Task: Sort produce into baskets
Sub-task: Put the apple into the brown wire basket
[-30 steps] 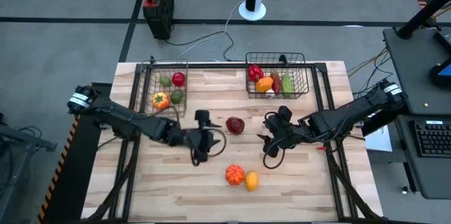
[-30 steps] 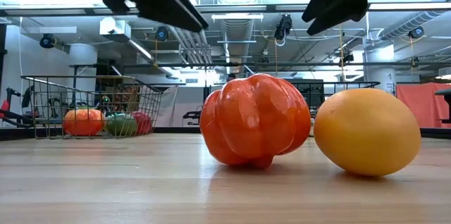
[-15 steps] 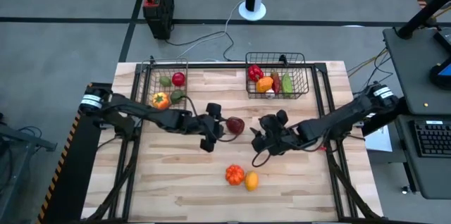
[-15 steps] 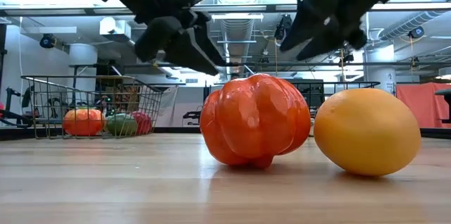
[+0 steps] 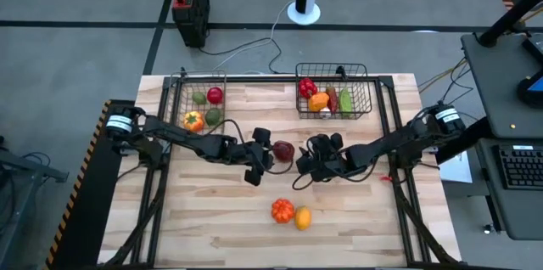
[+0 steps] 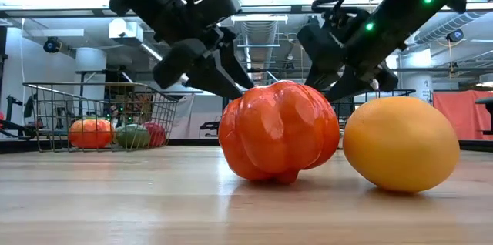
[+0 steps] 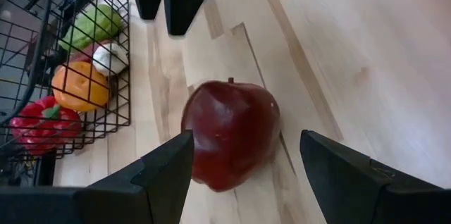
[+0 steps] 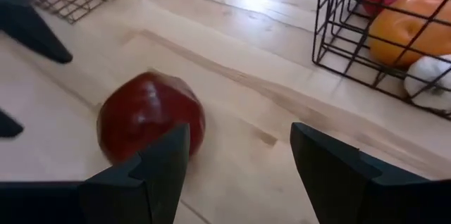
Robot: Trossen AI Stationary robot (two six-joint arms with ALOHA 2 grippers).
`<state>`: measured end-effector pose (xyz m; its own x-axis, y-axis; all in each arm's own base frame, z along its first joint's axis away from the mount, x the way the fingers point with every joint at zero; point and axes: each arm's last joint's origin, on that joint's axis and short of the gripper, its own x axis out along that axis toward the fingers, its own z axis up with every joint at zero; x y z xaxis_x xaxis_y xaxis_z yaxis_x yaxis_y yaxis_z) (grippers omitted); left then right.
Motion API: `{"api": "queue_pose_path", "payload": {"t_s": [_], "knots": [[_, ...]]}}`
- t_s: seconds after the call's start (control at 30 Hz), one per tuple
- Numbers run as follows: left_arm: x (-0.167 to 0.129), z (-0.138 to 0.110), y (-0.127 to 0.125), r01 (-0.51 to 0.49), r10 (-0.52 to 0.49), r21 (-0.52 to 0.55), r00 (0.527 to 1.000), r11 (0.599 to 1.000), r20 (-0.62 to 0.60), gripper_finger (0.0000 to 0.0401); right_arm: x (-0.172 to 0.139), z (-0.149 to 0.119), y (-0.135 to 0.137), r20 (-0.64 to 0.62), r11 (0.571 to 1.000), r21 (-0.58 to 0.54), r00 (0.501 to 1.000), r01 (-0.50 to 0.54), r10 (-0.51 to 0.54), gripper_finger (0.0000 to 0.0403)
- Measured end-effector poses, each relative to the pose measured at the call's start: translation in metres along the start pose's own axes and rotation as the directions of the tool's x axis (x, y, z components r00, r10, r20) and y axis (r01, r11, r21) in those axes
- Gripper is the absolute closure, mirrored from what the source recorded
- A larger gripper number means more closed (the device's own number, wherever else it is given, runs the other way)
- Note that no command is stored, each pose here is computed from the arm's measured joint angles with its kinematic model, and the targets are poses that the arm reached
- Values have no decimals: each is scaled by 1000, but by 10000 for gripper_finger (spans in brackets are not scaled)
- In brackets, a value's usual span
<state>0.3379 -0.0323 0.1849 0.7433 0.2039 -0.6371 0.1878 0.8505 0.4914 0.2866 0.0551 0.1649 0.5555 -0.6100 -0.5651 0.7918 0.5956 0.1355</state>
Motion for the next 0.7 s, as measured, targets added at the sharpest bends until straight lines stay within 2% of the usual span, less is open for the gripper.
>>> {"api": "queue_pose_path", "payload": {"t_s": [0.43, 0.7], "knots": [[11, -5, 6, -24, 24, 7, 1000, 1000, -2, 159, 16, -1, 0, 47, 997, 78, 999, -10, 6, 165], [11, -5, 7, -26, 26, 34, 1000, 999, -3, 159, 41, -4, 0, 12, 995, 93, 999, -31, 30, 165]]}}
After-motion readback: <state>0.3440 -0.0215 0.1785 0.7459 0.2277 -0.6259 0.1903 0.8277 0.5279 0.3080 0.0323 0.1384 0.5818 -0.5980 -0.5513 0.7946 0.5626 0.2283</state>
